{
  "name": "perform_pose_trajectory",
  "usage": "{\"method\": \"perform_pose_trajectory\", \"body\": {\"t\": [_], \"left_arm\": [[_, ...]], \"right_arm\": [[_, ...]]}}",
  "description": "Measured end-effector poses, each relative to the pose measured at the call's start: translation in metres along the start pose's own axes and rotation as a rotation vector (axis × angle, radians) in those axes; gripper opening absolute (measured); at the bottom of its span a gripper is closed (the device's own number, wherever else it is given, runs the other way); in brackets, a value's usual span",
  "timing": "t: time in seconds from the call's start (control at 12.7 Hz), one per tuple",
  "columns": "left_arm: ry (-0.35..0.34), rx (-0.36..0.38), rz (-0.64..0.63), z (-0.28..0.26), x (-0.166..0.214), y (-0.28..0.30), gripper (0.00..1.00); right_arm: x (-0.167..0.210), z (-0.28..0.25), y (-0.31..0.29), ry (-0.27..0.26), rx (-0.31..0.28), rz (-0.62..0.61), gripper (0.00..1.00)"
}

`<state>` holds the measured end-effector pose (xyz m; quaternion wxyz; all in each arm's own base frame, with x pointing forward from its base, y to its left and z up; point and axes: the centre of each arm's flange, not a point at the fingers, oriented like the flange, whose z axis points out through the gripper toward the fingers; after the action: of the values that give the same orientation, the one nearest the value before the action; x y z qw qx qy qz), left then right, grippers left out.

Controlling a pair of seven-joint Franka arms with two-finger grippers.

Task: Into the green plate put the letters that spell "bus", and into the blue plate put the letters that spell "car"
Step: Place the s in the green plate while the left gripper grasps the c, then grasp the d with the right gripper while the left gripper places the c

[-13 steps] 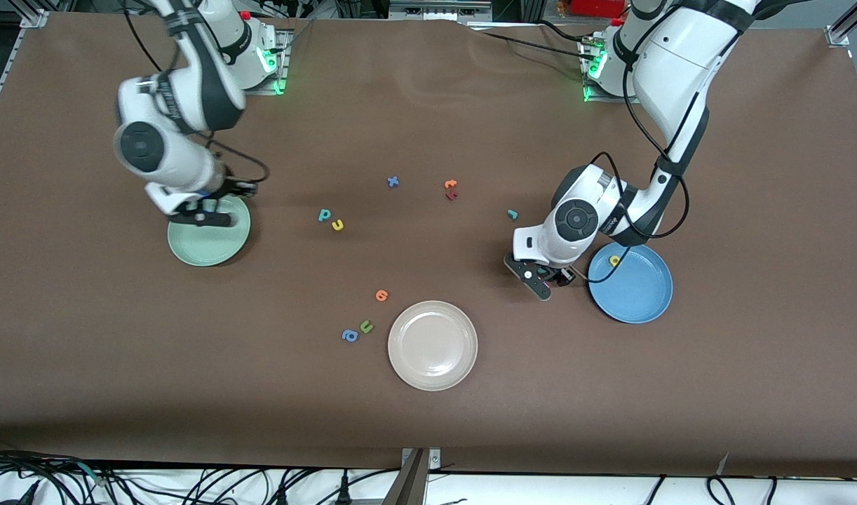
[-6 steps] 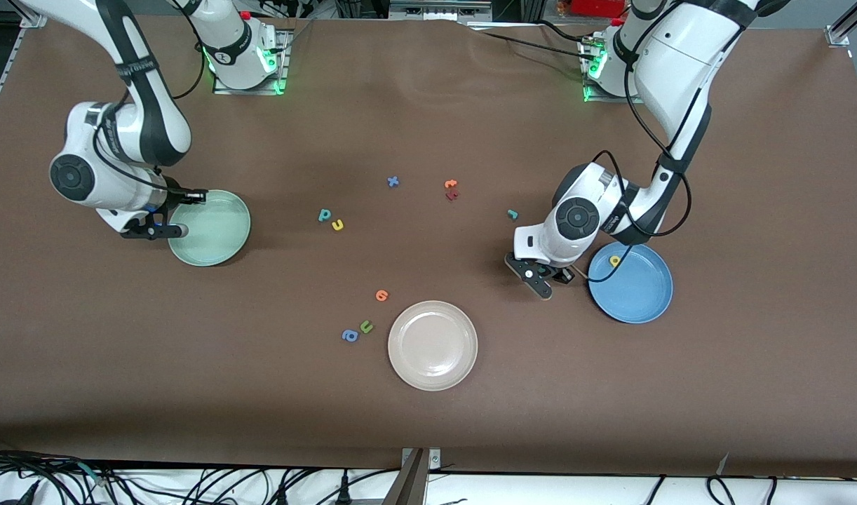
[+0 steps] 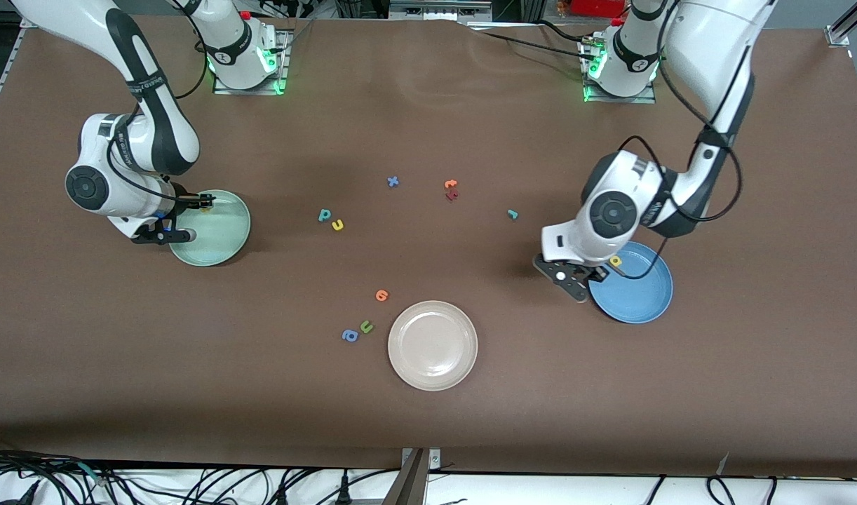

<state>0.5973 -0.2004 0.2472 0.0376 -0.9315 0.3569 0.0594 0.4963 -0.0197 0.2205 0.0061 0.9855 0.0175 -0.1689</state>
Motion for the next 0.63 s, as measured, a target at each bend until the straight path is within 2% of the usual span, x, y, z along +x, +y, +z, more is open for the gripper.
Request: {"method": "perform_pose_trajectory", "body": {"t": [0.16, 0.32, 0.39, 0.63], "left_arm": [[-0.005, -0.007, 0.009, 0.004, -0.011, -0.023, 0.27], [-0.006, -0.011, 0.039, 0.006, -0.020, -0.040, 0.27], [-0.001, -0.011, 0.058, 0.006, -0.022, -0.046, 0.27], [0.011, -0.011, 0.096, 0.010, -0.027, -0.058, 0.33]], "right_arm": [[-0.004, -0.023, -0.008, -0.013, 0.003, 0.035, 0.72], [-0.007, -0.059, -0.045, -0.012, -0.001, 0.082, 0.95], [-0.009, -0.075, -0.074, -0.001, 0.001, 0.121, 0.99], [-0.017, -0.084, -0.172, 0.037, 0.014, 0.247, 0.99]]}}
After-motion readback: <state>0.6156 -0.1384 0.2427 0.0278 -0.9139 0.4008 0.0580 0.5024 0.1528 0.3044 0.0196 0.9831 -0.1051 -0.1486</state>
